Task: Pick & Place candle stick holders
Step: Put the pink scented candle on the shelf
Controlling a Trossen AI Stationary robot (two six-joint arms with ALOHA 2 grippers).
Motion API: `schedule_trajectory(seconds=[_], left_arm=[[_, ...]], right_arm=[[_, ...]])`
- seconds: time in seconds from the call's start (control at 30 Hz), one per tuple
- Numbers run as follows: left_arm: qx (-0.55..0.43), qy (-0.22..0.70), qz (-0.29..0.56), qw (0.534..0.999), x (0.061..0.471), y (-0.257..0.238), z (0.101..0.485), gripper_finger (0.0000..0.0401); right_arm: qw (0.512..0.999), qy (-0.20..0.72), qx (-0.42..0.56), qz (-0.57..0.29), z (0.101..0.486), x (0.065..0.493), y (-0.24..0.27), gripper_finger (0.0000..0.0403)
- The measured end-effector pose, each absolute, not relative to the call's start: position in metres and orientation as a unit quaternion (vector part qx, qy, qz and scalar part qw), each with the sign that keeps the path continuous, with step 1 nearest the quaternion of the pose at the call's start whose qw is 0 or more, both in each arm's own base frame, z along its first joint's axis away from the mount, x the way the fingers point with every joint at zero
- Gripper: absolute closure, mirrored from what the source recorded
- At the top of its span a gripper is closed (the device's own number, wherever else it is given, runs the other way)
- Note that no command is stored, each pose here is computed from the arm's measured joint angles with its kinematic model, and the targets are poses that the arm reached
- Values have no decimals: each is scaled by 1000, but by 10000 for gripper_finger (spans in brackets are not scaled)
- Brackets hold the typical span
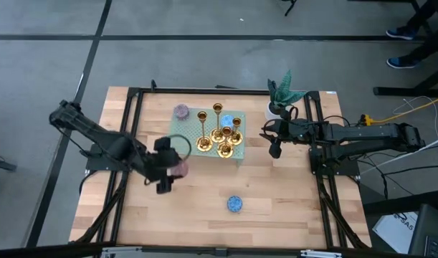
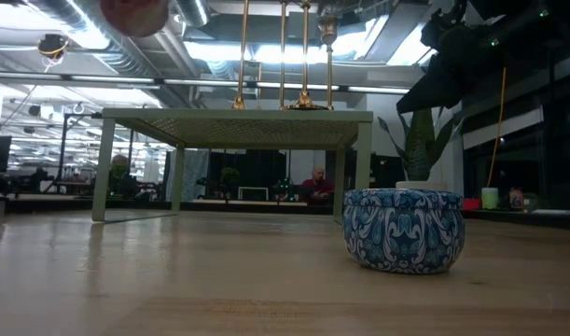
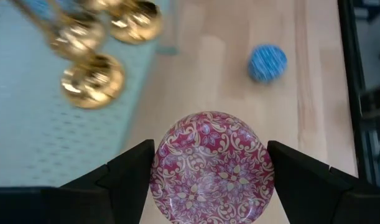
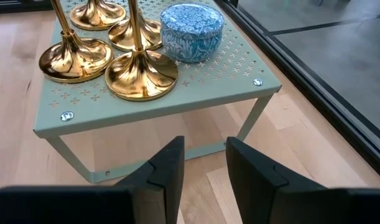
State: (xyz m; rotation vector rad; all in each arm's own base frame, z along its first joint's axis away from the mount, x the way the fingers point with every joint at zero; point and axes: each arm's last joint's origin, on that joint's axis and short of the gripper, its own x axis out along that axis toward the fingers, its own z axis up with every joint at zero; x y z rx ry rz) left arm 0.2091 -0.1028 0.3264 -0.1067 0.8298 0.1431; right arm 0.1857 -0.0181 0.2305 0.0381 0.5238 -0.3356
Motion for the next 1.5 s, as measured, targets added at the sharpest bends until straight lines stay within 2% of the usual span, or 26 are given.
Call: schedule_trajectory(seconds=[0.33,0.87,1.1,1.3,1.5], left_arm=[[-70,342,130,928,198,-53,352,119],[-56,310,273,909,211,39,389,119],[-65,318,256,911,238,76,383,119],[-33,350,266,898,254,109,375,119],[-58,364,246,896,263,137,367,119]], right_arm=[[952,258,19,-165,230,186,-18,281],[952,258,19,-165,231,186,-18,281],[952,258,19,-165,230,186,-18,281],[952,258,19,-165,231,186,-18,281],[952,258,19,-165,230,186,-18,281]])
